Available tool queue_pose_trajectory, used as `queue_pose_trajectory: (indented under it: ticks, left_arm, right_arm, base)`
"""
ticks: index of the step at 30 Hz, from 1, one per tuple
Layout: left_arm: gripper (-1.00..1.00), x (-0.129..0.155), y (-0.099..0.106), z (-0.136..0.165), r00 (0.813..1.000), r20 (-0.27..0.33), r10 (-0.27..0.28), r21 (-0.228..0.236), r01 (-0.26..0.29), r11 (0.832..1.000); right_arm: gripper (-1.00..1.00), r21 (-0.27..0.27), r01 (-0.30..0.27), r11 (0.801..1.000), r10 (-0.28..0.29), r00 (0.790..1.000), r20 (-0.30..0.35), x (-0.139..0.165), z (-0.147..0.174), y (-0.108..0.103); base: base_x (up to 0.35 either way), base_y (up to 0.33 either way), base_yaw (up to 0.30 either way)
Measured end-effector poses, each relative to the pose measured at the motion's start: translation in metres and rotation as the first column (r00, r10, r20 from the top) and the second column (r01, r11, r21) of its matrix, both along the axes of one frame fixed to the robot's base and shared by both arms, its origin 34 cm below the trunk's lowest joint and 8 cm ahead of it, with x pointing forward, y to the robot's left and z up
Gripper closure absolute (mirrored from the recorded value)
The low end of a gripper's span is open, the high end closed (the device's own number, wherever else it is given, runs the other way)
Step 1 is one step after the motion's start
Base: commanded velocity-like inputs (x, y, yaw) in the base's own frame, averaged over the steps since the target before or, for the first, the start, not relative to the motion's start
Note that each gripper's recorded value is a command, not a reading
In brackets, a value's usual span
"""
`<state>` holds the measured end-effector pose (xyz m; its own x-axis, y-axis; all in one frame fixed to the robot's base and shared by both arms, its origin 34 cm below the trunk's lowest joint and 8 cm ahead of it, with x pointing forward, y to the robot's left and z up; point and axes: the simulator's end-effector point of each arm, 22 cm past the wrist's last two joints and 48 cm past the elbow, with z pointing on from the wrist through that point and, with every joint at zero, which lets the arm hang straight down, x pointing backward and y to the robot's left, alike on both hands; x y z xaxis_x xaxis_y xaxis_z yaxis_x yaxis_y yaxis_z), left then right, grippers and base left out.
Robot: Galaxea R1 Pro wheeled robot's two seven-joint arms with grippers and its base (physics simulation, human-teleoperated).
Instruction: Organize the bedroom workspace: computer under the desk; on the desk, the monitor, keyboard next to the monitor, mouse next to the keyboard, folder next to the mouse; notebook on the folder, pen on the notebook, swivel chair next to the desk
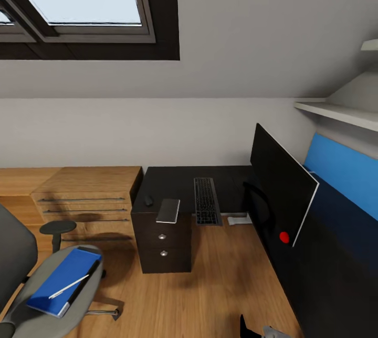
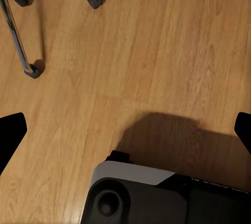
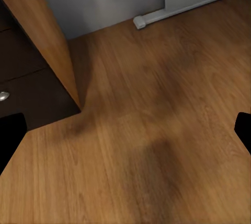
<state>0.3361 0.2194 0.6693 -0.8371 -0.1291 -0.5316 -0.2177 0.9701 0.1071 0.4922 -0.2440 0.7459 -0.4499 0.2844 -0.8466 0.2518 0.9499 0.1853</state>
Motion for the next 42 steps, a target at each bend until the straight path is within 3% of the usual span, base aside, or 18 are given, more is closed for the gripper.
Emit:
queue_pose_trajectory:
  ticks: [3, 5, 9, 14, 18, 22, 25, 27, 31, 42]
  left_arm:
    - [-1.0, 0.0, 0.0, 0.0, 1.0, 0.001, 0.002, 0.0, -0.002, 1.0]
    - [-1.0, 0.0, 0.0, 0.0, 1.0, 0.001, 0.002, 0.0, -0.002, 1.0]
    - [-1.0, 0.001, -0.001, 0.001, 1.0, 0.008, 0.0, 0.0, 0.0, 1.0]
    - [-1.0, 0.005, 0.0, 0.003, 1.0, 0.027, 0.002, 0.0, -0.002, 1.0]
    - [-1.0, 0.005, 0.0, 0.004, 1.0, 0.031, 0.004, 0.001, -0.004, 1.0]
    - [-1.0, 0.006, 0.0, 0.004, 0.999, 0.033, 0.004, 0.001, -0.004, 1.0]
    - [-1.0, 0.006, 0.0, 0.004, 0.999, 0.034, 0.003, 0.001, -0.003, 1.0]
    - [-1.0, 0.006, 0.0, 0.004, 0.999, 0.034, 0.002, 0.001, -0.002, 1.0]
    - [-1.0, 0.006, 0.001, 0.004, 0.999, 0.034, 0.007, 0.002, -0.007, 1.0]
    - [-1.0, 0.006, 0.002, 0.004, 0.999, 0.035, 0.011, 0.001, -0.011, 1.0]
  right_arm:
    - [-1.0, -0.001, 0.015, 1.0, -0.015, 0.998, 0.065, 0.023, 0.019, -0.004]
    - [-1.0, 0.009, 0.055, 0.998, -0.056, 0.985, 0.162, 0.075, 0.064, -0.018]
    - [-1.0, 0.012, 0.105, 0.994, -0.105, 0.978, 0.18, 0.132, 0.125, -0.043]
    - [-1.0, -0.023, 0.112, 0.993, -0.108, 0.986, 0.123, 0.162, 0.182, -0.082]
    - [-1.0, -0.039, 0.126, 0.991, -0.126, 0.992, -0.005, 0.155, 0.19, -0.125]
    - [-1.0, 0.03, 0.223, 0.974, -0.219, 0.97, -0.105, 0.132, 0.179, -0.177]
    - [-1.0, 0.059, 0.268, 0.962, -0.257, 0.954, -0.153, 0.118, 0.161, -0.192]
    - [-1.0, 0.061, 0.291, 0.955, -0.28, 0.949, -0.147, 0.115, 0.155, -0.199]
    - [-1.0, 0.029, 0.376, 0.926, -0.376, 0.927, -0.013, 0.114, 0.158, -0.227]
    - [-1.0, -0.072, 0.415, 0.907, -0.413, 0.91, 0.045, 0.104, 0.174, -0.291]
  base:
    - [0.0, 0.0, 0.0]
    - [0.0, 0.0, 0.0]
    - [0.0, 0.0, 0.0]
    - [0.0, 0.0, 0.0]
    - [0.0, 0.0, 0.0]
    - [0.0, 0.0, 0.0]
    - [0.051, -0.061, 0.0]
    - [0.132, -0.157, 0.0]
    - [0.07, -0.084, 0.0]
    - [0.008, -0.008, 0.0]
